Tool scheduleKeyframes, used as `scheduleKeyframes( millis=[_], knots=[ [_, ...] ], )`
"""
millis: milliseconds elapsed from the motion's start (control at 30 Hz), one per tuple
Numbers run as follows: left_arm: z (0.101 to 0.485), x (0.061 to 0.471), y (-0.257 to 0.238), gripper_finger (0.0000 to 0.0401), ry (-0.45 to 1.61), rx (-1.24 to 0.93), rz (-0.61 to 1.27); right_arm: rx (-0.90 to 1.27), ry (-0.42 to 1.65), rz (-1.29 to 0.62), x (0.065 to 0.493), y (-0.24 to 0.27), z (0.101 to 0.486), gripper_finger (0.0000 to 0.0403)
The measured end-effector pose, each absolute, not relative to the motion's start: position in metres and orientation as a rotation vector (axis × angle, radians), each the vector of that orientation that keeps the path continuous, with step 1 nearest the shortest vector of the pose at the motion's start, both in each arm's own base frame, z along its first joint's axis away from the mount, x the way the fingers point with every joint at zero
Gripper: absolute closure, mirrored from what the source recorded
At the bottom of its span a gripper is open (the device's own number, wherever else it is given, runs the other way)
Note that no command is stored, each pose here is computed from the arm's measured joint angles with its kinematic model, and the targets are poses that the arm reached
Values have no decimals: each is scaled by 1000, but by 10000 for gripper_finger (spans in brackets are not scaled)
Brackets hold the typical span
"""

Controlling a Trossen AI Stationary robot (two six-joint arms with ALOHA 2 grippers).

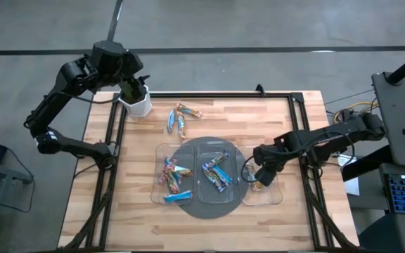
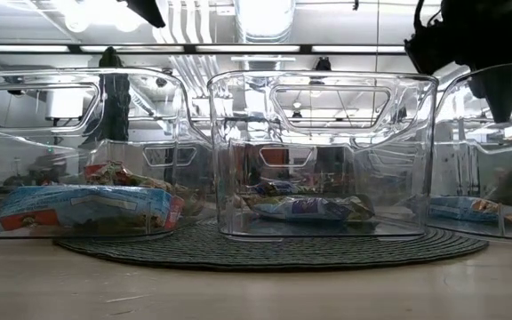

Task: Pick and place Granola Bars by type
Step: Put the yellow granola bar into the right transparent bin

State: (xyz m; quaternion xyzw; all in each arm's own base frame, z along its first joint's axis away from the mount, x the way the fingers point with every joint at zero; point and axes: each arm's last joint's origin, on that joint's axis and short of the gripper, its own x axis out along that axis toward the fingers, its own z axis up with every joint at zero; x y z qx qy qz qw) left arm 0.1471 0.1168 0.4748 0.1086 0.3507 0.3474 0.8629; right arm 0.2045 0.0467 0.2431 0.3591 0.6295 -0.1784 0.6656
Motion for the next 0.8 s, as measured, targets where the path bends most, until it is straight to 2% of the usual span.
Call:
scheduleKeyframes(
  millis=[133, 267, 433, 567, 667, 800],
  knots=[
    [470, 154, 122, 185, 761, 208, 725, 789, 1402, -418, 205, 46, 242, 247],
    [467, 162, 128, 185, 772, 210, 720, 718, 1292, -417, 213, 45, 259, 221],
    [465, 178, 136, 185, 712, 214, 629, 588, 1080, -430, 223, 41, 301, 216],
    [462, 190, 139, 185, 660, 200, 473, 564, 944, -438, 228, 40, 333, 219],
    [454, 200, 144, 185, 688, 232, 371, 564, 868, -449, 229, 39, 351, 219],
    [440, 217, 156, 185, 753, 258, 331, 544, 761, -501, 229, 36, 370, 218]
  ],
)
